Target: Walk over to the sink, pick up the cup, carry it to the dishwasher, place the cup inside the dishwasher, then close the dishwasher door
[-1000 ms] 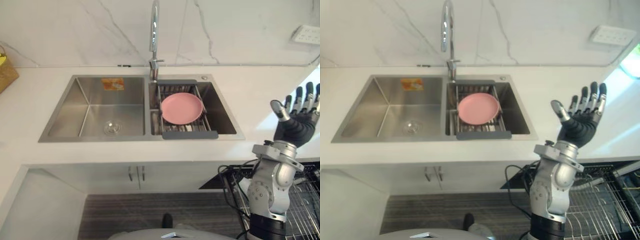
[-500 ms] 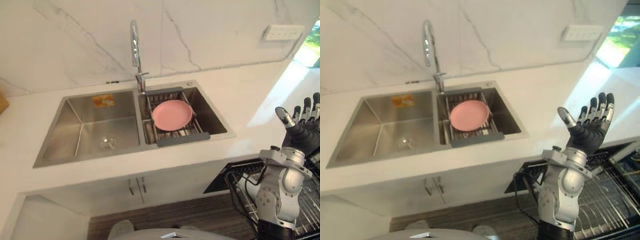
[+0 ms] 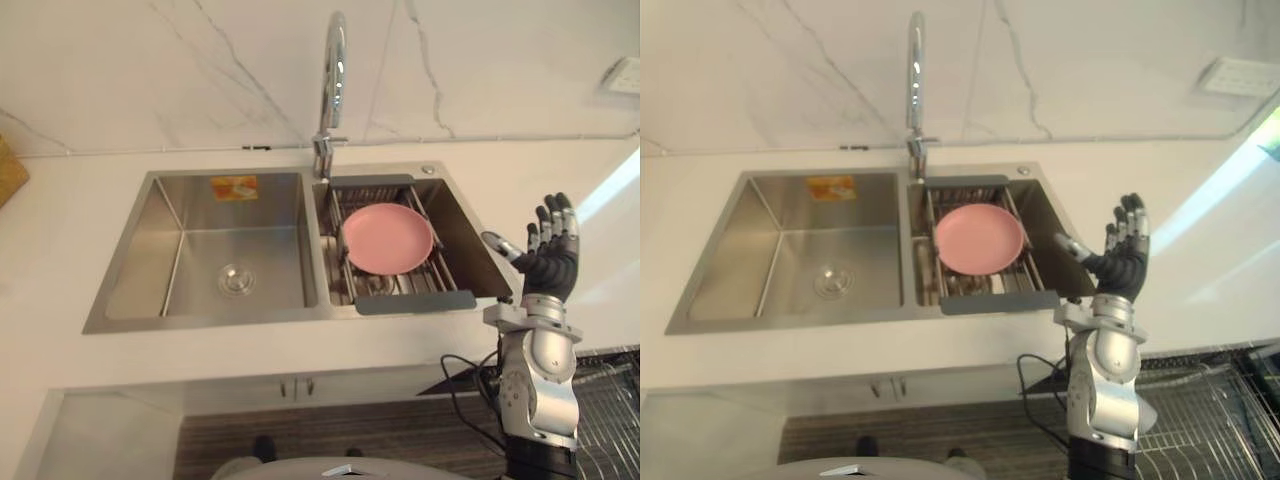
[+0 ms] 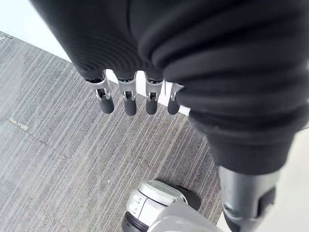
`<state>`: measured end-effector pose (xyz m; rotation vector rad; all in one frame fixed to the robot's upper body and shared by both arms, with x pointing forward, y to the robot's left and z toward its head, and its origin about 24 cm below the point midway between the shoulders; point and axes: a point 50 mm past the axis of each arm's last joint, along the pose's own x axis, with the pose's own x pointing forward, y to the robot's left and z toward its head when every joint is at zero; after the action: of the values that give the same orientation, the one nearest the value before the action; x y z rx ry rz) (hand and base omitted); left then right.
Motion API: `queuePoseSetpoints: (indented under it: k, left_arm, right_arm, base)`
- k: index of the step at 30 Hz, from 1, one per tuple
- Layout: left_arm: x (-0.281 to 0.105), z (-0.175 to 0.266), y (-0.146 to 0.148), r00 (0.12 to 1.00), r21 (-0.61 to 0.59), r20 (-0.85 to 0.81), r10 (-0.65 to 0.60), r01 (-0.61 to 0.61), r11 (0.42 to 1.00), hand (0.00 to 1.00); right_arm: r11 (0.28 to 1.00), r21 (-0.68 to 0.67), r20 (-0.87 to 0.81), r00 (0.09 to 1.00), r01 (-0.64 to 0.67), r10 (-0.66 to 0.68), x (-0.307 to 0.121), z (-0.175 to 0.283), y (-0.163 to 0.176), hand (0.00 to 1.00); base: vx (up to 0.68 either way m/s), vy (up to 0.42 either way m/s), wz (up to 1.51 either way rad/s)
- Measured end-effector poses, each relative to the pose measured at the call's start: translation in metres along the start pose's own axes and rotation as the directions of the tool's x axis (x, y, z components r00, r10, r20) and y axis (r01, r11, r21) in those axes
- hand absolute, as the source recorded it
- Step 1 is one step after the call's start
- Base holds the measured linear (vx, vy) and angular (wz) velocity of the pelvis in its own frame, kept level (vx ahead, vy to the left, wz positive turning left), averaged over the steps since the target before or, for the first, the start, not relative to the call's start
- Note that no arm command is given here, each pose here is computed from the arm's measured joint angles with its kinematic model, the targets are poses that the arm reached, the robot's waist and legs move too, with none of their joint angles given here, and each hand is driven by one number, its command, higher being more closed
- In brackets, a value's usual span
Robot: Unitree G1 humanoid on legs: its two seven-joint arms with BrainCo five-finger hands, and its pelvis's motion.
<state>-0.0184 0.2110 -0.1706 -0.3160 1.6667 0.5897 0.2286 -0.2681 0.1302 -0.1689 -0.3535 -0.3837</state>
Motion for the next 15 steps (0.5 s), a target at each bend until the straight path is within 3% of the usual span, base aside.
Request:
queuePoseSetpoints:
  k: [3, 7, 9, 13, 15]
  left_arm:
    - [0.000, 0.000, 0.001, 1.000, 0.011, 0.002, 0.004, -0.004, 1.000, 0.00]
    - [0.000, 0.001, 0.003, 1.000, 0.059, 0.005, 0.016, -0.016, 0.998, 0.00]
    - [-0.001, 0.003, 0.002, 1.000, 0.104, 0.015, 0.012, -0.013, 0.995, 0.00]
    - [-0.002, 0.006, 0.004, 1.000, 0.155, 0.022, 0.014, -0.018, 0.988, 0.00]
    - [-0.002, 0.008, 0.004, 0.999, 0.170, 0.029, 0.014, -0.019, 0.985, 0.00]
  right_arm:
    - [0.982, -0.168, 0.005, 0.996, -0.092, 0.094, 0.013, 0.002, -0.006, 0.00]
    - [0.895, -0.388, -0.063, 0.975, -0.222, 0.214, 0.031, -0.008, -0.005, 0.00]
    - [0.801, -0.523, -0.071, 0.951, -0.292, 0.300, 0.046, -0.005, 0.004, 0.00]
    - [0.669, -0.667, -0.038, 0.912, -0.327, 0.408, 0.061, 0.006, 0.014, 0.00]
    - [0.568, -0.752, -0.047, 0.887, -0.334, 0.460, 0.067, 0.007, 0.017, 0.00]
  base:
    - [0.00, -0.013, 0.07]
    - [-0.02, -0.005, 0.03]
    - [-0.05, 0.004, 0.05]
    - [-0.04, 0.003, 0.15]
    - [-0.01, 0.010, 0.11]
